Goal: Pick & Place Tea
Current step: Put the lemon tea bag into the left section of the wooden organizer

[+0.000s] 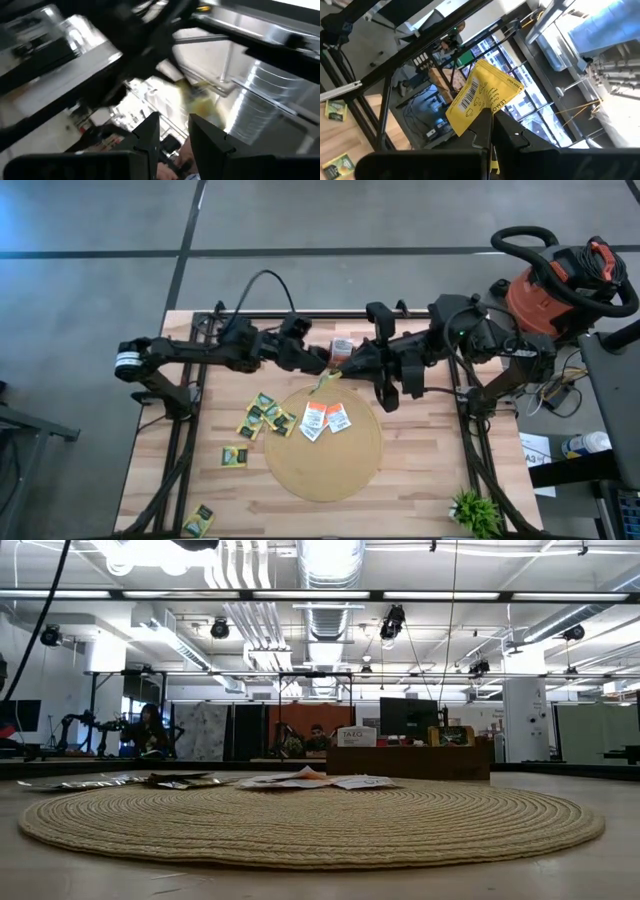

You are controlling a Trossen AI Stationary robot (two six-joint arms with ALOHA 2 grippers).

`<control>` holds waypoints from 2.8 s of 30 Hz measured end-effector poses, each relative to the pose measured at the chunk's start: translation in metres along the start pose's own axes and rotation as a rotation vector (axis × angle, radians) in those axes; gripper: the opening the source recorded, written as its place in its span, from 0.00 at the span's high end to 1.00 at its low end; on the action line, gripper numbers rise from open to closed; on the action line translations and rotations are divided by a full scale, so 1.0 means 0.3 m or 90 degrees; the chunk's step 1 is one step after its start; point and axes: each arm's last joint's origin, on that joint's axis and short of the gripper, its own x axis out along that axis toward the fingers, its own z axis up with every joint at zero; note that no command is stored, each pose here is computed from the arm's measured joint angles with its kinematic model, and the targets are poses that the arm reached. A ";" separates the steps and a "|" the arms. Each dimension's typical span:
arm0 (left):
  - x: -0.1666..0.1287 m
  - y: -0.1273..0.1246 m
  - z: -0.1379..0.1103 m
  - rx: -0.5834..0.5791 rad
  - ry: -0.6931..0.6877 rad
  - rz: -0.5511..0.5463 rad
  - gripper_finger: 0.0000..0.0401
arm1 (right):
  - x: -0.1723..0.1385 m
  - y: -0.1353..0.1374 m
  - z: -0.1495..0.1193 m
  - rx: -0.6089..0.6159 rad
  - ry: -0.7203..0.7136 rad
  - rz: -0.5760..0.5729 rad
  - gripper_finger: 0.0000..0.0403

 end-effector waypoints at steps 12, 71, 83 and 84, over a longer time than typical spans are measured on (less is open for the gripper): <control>0.035 -0.035 -0.007 0.007 0.040 -0.031 0.75 | 0.032 0.025 -0.012 -0.078 0.009 0.015 0.98; 0.054 -0.007 -0.025 0.089 0.002 0.000 0.98 | 0.006 0.025 -0.099 -0.007 0.201 0.013 0.97; 0.024 -0.001 0.016 0.112 -0.006 0.019 0.98 | -0.066 0.033 -0.093 0.164 0.278 0.014 0.71; 0.022 0.002 0.018 0.119 -0.003 0.028 0.98 | -0.076 0.032 -0.092 0.181 0.293 0.005 0.69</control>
